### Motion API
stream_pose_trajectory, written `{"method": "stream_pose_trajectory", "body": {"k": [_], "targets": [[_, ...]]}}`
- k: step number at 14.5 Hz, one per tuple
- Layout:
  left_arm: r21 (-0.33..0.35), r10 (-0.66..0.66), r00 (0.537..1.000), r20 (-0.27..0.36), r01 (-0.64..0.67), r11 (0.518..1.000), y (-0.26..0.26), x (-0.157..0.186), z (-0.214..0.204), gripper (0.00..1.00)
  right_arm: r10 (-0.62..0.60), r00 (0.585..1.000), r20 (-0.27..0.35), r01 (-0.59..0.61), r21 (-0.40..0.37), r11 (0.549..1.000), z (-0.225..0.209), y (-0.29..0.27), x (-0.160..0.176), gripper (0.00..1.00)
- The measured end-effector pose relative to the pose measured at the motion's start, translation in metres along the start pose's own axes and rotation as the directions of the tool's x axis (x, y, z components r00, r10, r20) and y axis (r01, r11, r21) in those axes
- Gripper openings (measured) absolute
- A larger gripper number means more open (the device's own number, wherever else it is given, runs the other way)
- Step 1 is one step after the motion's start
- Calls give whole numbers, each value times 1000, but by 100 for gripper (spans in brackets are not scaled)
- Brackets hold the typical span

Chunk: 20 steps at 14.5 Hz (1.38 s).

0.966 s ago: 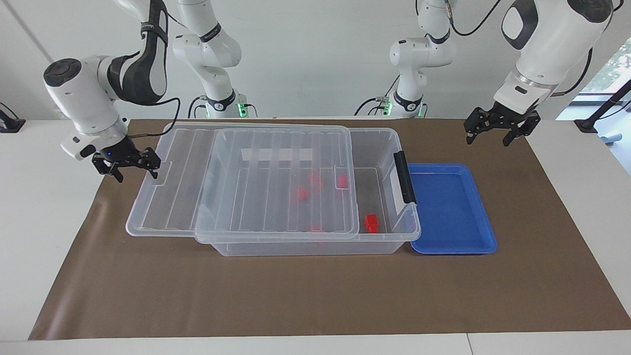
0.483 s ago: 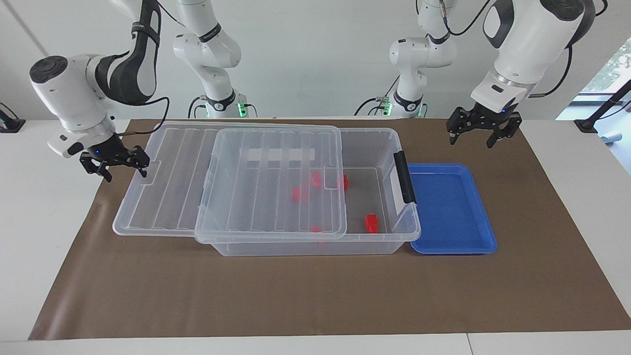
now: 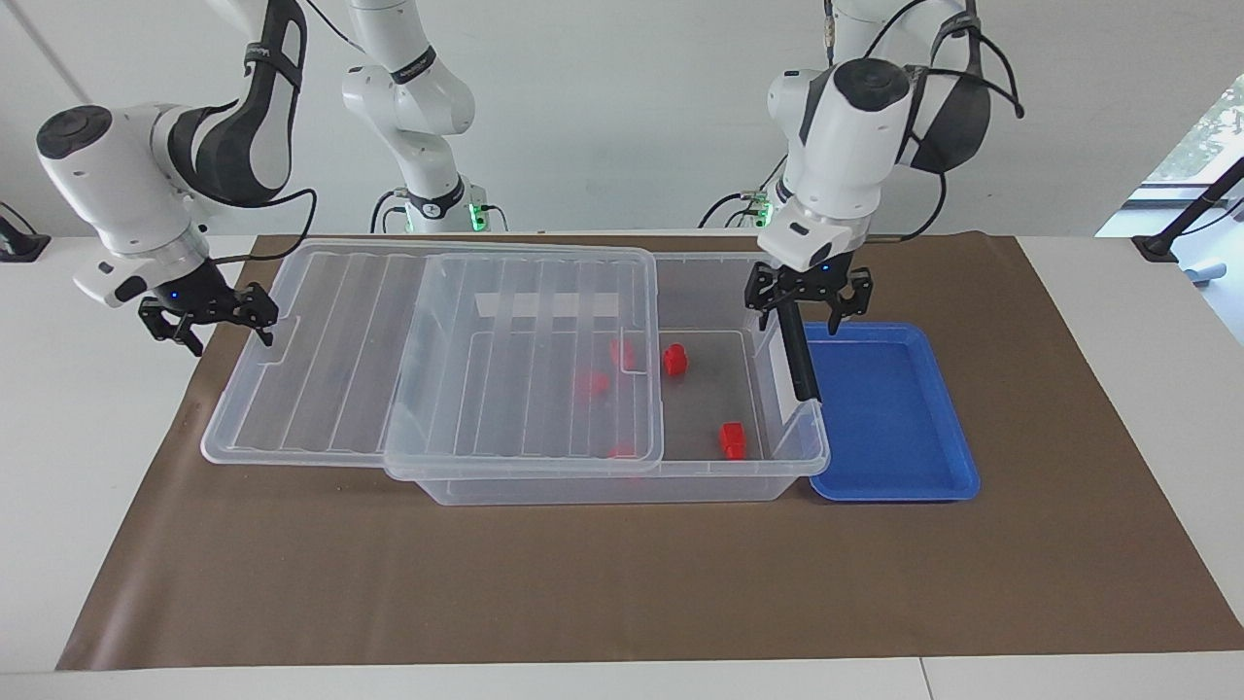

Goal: Place red block in blue tray from box
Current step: 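Reach the left gripper into the opened box toward a red block, then grasp the red block with the left gripper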

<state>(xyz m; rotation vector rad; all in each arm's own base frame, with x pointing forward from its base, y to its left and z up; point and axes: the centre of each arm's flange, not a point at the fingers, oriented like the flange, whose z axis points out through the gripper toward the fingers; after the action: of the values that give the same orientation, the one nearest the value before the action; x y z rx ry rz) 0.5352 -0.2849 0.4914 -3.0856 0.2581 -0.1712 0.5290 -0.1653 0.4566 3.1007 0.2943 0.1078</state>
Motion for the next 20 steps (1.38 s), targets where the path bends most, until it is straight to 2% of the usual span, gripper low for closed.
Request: {"method": "stream_pose_trajectory", "body": {"k": [5, 9, 14, 20], "targets": [[-8, -60, 998, -17, 60, 998, 29, 16, 70, 100, -3, 1000, 8, 3, 5, 1000, -21, -6, 13, 100], [-24, -72, 997, -30, 71, 997, 35, 21, 101, 100, 50, 997, 56, -51, 27, 998, -87, -48, 45, 100], [-34, -72, 997, -24, 71, 997, 38, 23, 155, 98, 110, 988, 105, -115, 34, 993, -146, -90, 46, 100], [-30, -75, 997, -12, 75, 997, 32, 13, 178, 93, 142, 980, 141, -148, 31, 988, -155, -137, 46, 100]]}}
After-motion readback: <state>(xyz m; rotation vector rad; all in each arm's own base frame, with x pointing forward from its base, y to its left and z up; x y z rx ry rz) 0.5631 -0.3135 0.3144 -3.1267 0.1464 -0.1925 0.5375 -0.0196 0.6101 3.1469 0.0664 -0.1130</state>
